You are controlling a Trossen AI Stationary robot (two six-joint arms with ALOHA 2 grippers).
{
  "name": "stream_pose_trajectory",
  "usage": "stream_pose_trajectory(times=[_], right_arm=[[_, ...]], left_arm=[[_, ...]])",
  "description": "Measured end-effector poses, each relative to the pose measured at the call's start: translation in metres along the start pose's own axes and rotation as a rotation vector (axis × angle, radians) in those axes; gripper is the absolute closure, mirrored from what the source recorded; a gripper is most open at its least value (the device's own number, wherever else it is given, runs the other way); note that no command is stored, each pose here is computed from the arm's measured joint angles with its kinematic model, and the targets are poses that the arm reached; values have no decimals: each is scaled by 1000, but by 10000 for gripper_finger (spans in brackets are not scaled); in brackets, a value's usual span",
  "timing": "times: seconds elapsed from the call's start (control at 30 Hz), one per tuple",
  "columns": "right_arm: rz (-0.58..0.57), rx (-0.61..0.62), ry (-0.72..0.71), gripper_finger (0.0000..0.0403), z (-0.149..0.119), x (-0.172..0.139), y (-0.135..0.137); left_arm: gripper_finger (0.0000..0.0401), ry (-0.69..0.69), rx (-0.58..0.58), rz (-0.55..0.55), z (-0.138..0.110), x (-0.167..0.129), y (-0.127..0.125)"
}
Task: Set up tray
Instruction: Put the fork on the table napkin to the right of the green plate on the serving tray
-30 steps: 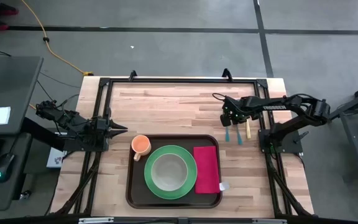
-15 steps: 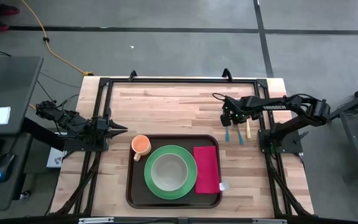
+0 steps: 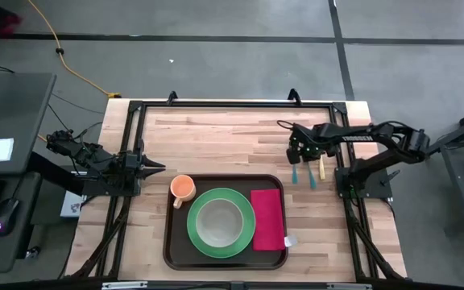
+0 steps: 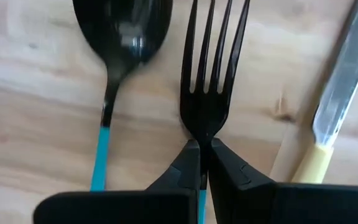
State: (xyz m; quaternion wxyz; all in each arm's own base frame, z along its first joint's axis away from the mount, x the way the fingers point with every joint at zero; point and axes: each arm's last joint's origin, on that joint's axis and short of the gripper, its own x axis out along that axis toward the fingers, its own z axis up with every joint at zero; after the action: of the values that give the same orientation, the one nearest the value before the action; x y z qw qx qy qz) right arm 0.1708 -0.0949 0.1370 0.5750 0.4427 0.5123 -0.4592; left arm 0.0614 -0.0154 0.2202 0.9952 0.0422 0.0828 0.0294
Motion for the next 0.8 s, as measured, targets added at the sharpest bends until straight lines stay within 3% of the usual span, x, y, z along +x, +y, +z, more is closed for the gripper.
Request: stream_pose_trajectory(times=[0.8], right_arm=[[-8,11,97,400,-3,-9,-2]], left_arm=[[332,0,4,-1,0,0,0]])
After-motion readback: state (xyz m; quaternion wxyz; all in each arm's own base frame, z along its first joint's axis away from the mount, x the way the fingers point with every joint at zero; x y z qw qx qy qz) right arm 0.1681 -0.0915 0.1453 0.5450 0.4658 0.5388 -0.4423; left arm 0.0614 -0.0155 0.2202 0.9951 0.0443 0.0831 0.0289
